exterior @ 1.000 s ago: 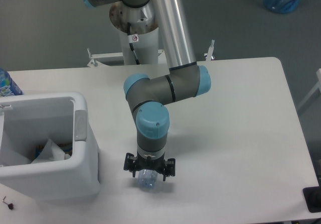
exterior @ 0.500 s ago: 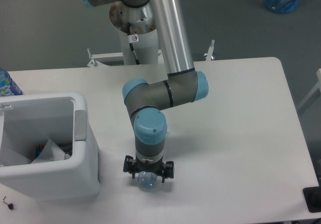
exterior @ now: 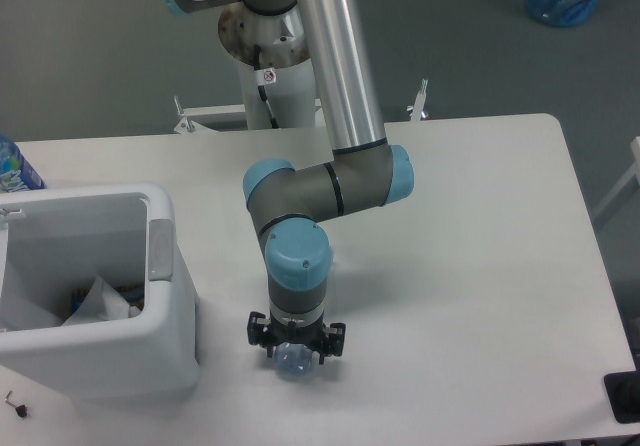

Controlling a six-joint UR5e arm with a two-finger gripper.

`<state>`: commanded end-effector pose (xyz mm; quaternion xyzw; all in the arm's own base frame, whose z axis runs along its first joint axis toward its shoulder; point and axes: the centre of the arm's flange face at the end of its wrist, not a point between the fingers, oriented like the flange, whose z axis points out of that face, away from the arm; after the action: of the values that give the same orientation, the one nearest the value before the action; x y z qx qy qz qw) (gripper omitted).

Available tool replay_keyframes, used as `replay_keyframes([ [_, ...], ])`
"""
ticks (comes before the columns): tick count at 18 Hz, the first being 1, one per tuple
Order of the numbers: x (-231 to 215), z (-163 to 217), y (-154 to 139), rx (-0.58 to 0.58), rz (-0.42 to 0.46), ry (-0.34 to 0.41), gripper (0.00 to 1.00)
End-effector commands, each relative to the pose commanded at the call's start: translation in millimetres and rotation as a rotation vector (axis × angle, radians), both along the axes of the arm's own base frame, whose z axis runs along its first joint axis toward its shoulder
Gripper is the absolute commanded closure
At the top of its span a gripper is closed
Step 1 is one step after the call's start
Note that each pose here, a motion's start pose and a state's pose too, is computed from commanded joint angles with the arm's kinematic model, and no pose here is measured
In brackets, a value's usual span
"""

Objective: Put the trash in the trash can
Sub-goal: 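Lower the gripper onto the bottle cap end and close on it, then lift the bottle and carry it over the white bin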

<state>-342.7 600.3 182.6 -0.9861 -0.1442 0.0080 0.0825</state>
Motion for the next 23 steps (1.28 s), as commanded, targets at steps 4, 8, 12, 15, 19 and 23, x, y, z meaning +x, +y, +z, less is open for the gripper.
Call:
replay_keyframes([
  [4,3,0,1,-0.014,-0.005,0.016,0.34],
  [8,3,4,1,-0.008,-0.006,0.021,0.36],
  [12,3,11,2,0.001,-0.008,0.027,0.37],
  [15,4,22,-1,0.012,-0.006,0.033,0.4],
  [19,-5,43,-4,0.041,0.007,0.053,0.41],
  [23,-31,88,-14,0.119,0.045,0.086,0.41],
])
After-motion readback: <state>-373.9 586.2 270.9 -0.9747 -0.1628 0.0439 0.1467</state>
